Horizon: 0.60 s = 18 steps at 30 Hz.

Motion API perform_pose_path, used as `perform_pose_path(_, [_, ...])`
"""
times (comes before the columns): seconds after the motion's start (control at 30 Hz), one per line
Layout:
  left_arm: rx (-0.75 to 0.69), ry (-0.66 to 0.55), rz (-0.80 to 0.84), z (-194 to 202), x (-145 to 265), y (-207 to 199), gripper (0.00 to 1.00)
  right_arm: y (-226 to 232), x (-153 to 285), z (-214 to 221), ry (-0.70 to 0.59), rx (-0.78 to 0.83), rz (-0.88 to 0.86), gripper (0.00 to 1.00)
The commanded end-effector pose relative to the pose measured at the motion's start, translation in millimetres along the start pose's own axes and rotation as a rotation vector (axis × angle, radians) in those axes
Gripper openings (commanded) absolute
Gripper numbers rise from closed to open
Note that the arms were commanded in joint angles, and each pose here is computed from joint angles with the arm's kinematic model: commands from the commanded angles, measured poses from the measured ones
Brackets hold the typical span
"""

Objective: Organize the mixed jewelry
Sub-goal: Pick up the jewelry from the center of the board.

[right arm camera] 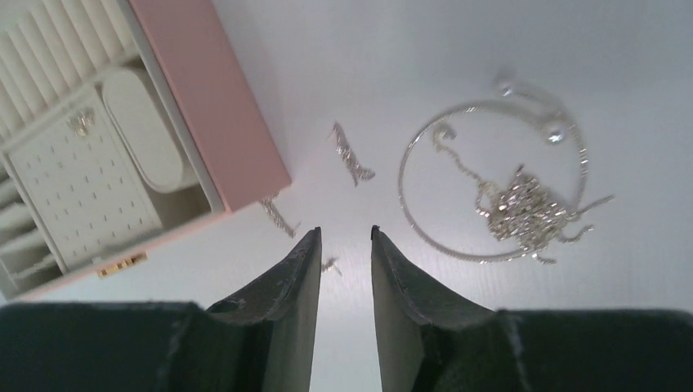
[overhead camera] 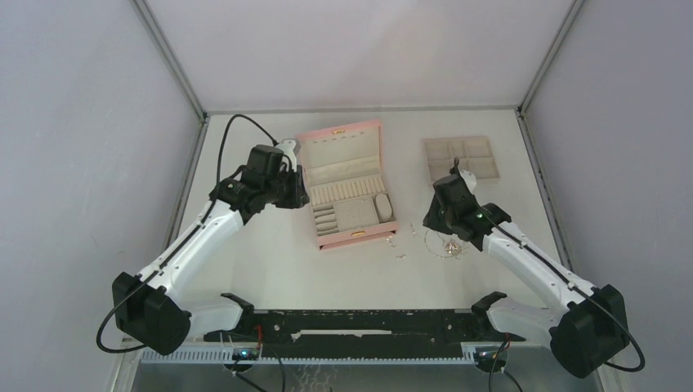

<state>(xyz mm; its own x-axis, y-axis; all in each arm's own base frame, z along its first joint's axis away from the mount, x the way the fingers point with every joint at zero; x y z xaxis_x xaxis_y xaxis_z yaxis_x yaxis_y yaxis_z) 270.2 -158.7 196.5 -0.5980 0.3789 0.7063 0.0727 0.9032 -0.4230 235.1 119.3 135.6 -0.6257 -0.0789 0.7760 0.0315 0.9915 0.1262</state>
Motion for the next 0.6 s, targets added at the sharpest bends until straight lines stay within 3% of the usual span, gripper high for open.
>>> perform_pose_path(0.0, [0.021, -0.077, 0.065, -21, 12, -20, 0.29, 27, -4, 16, 0.057, 0.088, -0.171, 0.36])
perform_pose_path(0.2, [0.027, -0.083, 0.08, -24, 19, -25, 0.3, 58, -18, 49, 0.162, 0.261, -0.254, 0.35])
perform_pose_path(0.33, [0.025, -0.154, 0.051, -38, 33, -24, 0.3, 67, -31, 72, 0.241, 0.347, -0.249, 0.32])
perform_pose_path(0.57, [0.039, -0.248, 0.04, -59, 55, -27, 0.32, 57, -41, 85, 0.272, 0.328, -0.119, 0.31])
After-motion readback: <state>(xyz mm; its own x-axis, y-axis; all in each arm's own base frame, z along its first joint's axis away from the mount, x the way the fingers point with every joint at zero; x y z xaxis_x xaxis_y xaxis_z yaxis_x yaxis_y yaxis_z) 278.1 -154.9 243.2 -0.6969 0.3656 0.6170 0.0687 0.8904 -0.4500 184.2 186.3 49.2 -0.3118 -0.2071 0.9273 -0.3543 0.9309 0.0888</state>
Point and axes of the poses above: each gripper's point midway between its finger pads, its own x axis back along the fingers, its own y axis along the line the jaws close on, z = x × y, the point moved 2 cm from there along x, back along the fingers, and after that the axes turned 14 degrees about x, right-handed, at the moved point
